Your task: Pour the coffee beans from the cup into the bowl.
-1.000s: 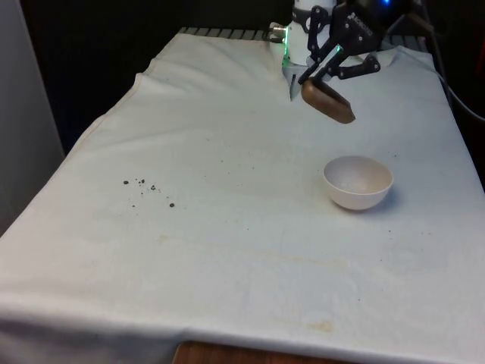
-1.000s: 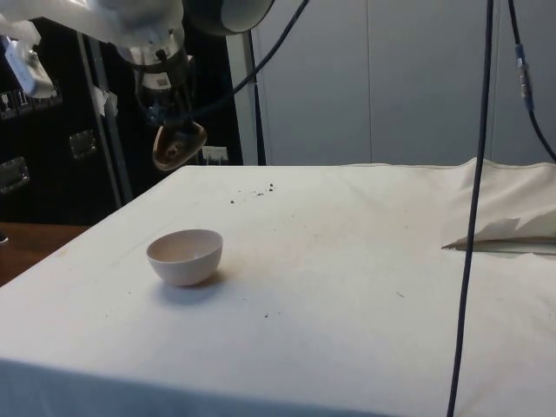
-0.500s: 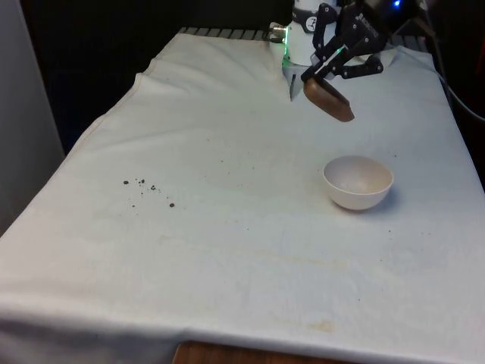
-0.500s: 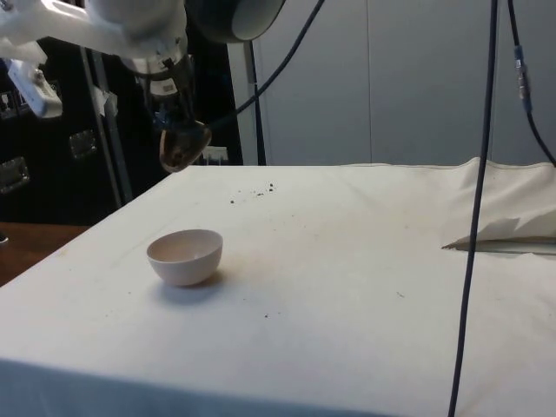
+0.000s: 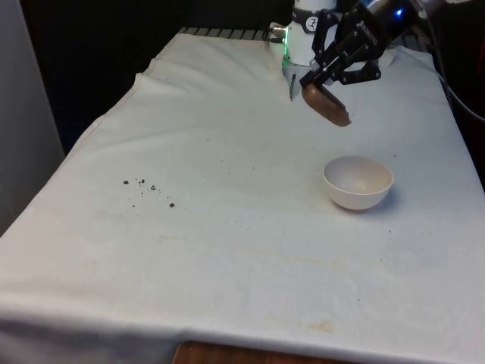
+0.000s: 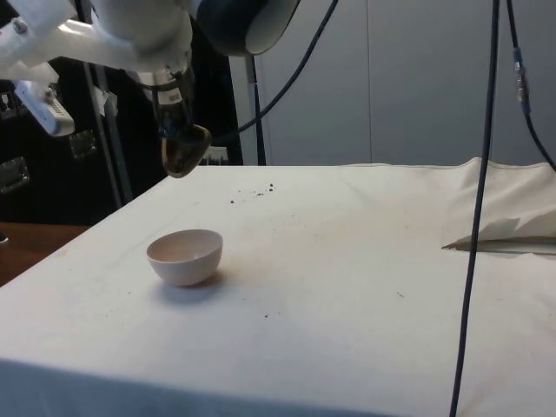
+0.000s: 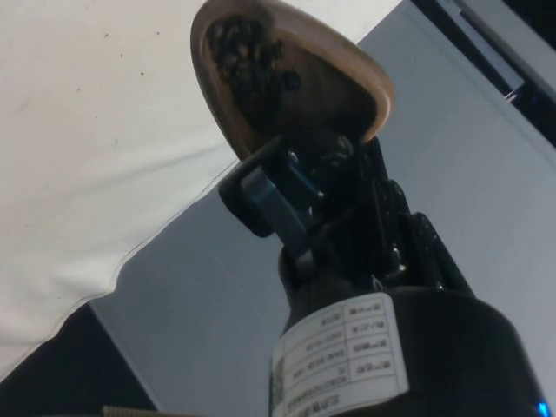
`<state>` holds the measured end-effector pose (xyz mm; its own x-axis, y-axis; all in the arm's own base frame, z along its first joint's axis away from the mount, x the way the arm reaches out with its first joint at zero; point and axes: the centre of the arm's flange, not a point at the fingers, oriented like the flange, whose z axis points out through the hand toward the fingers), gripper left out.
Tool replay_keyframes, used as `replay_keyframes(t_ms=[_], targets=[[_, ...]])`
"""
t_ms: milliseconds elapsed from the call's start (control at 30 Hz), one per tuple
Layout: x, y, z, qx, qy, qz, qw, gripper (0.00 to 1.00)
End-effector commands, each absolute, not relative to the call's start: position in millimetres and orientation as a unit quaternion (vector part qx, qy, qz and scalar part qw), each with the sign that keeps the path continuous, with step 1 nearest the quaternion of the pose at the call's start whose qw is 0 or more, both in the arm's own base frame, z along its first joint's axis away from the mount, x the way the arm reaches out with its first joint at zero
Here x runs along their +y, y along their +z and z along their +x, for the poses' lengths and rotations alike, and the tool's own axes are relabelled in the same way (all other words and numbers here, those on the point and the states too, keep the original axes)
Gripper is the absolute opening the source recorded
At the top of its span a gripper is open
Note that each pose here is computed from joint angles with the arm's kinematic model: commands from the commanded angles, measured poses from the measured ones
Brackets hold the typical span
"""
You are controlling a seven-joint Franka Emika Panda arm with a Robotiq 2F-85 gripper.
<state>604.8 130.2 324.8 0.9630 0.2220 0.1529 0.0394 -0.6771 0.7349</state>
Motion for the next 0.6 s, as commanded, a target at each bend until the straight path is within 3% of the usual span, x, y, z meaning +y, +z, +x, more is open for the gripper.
replay_keyframes(t_ms=[0,567], targets=[[130.7,323.4,605.0,0.081,0.120,0.908,0.394,0.00],[134.6,310.0,603.3,0.133,0.136,0.892,0.410,0.00]])
